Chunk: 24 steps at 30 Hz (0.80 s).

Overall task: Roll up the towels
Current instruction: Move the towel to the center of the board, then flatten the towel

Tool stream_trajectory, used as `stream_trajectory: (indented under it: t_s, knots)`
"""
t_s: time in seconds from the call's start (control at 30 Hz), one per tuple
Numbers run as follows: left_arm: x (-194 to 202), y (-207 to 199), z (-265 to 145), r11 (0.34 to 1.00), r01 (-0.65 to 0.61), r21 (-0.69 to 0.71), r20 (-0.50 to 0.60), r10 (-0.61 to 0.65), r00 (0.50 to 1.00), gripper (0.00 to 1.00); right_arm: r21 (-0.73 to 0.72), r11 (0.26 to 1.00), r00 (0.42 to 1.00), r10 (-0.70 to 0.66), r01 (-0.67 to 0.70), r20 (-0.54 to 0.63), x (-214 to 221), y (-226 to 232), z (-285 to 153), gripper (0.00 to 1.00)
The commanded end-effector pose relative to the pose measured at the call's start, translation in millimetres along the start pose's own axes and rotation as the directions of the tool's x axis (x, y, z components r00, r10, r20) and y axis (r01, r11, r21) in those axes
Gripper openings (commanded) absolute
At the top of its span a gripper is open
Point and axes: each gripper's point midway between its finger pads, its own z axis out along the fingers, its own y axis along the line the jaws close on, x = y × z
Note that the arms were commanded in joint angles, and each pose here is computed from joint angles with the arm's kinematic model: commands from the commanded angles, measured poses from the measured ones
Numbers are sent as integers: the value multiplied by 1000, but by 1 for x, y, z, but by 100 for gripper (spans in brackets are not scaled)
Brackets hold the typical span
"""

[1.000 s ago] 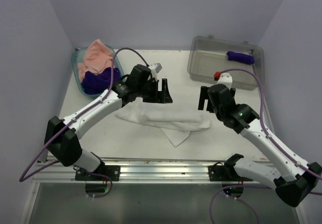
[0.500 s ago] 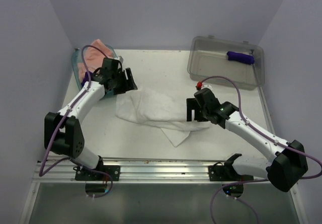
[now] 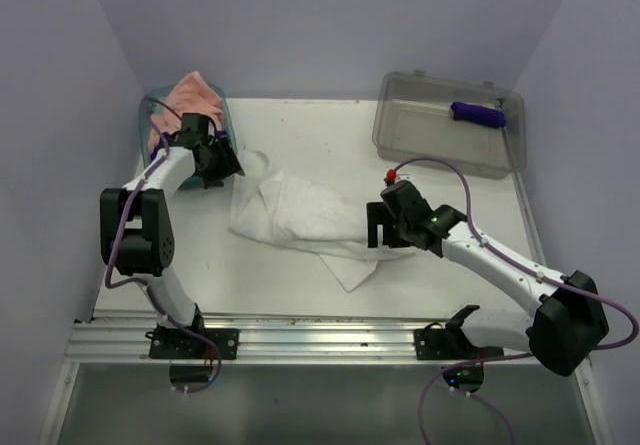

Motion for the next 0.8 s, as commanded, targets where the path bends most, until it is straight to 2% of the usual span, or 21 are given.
stream_trajectory:
  t_s: [0.0, 0.17, 0.3, 0.43, 0.53, 0.57, 0.67, 0.77]
  knots:
    - [-50, 29, -20, 997, 39, -70, 145, -28, 989, 69, -20, 1000, 1000, 5, -5, 29, -10, 8, 3, 85]
    - [-65, 45, -32, 991, 71, -111, 181, -50, 982, 69, 17, 1000, 1000, 6, -6, -5, -3, 2, 6, 86]
    - [-57, 26, -46, 999, 42, -35, 176, -35, 984, 69, -3, 1000, 999, 26, -26, -22, 6, 3, 3, 87]
    - [-19, -2, -59, 999, -44, -14, 143, 46, 989, 70, -33, 998, 997, 56, -58, -56, 21, 5, 3, 87]
    - [22, -36, -72, 992, -120, 44, 108, 114, 988, 71, -25, 996, 994, 80, -82, -69, 28, 3, 6, 86]
    - [39, -58, -80, 983, -151, 106, 93, 141, 986, 71, -15, 996, 994, 86, -87, -66, 29, 1, 5, 86]
    - [83, -82, -88, 964, -187, 189, 26, 186, 982, 75, 4, 995, 993, 103, -103, -50, 29, -4, 4, 88]
    - [111, -89, -89, 952, -207, 224, -14, 215, 976, 80, 83, 991, 994, 108, -106, -20, 24, -20, 2, 91]
